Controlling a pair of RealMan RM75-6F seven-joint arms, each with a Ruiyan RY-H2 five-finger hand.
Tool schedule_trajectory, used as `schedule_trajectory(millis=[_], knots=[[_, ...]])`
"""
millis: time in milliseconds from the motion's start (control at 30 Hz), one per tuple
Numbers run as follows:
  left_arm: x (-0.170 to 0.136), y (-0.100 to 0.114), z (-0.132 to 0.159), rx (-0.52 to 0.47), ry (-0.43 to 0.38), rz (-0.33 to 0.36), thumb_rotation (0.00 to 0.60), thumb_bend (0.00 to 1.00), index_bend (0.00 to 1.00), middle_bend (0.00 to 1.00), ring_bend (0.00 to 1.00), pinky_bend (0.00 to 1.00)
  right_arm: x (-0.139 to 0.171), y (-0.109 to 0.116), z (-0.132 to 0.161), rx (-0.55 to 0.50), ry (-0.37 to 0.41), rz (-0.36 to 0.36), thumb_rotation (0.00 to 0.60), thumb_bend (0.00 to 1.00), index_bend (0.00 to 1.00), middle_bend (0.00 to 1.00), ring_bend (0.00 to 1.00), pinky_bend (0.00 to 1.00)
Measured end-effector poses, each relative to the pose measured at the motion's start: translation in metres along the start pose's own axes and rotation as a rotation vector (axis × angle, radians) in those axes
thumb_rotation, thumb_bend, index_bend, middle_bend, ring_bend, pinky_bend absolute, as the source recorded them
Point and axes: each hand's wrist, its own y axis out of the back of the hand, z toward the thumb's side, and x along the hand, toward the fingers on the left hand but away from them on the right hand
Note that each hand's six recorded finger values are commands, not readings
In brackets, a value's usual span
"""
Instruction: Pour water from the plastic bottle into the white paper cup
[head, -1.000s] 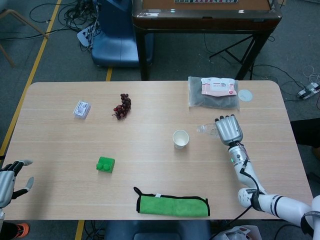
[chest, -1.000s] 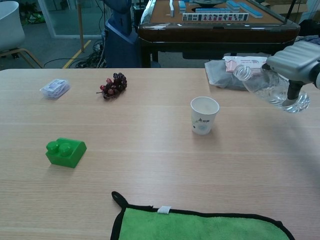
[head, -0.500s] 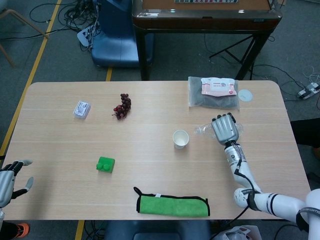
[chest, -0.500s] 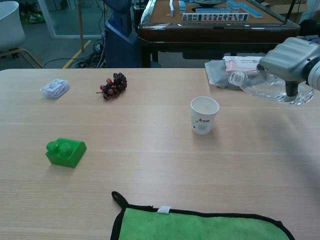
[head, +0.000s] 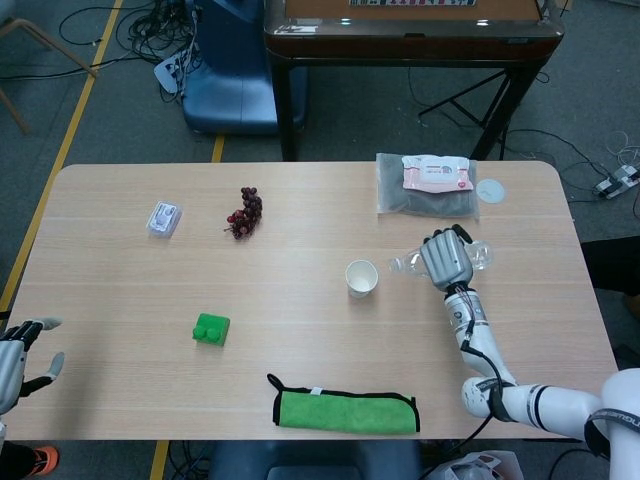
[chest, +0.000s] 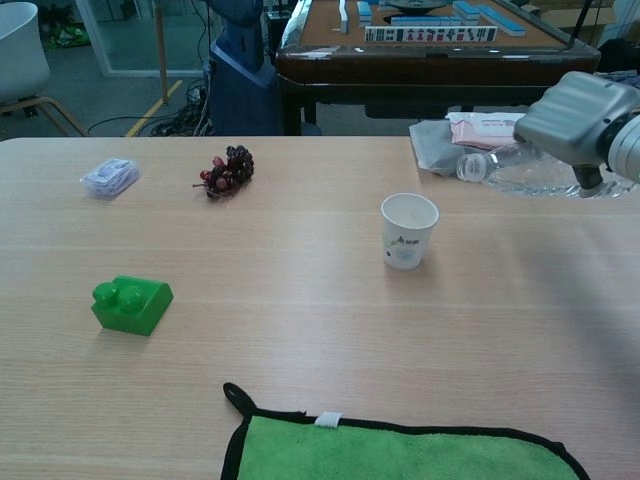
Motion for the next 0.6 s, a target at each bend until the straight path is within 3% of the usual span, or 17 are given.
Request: schedule_trajectory(millis=[600], knots=[[0.0,0.003,-0.002,-0.005,0.005,0.009,0.6,0.32,0.32,0.35,0.38,0.55,0.0,0.015,-0.003,0.111,-0.015,-0.031,0.6,0.38,0.57,0.6,0.5,0.54]])
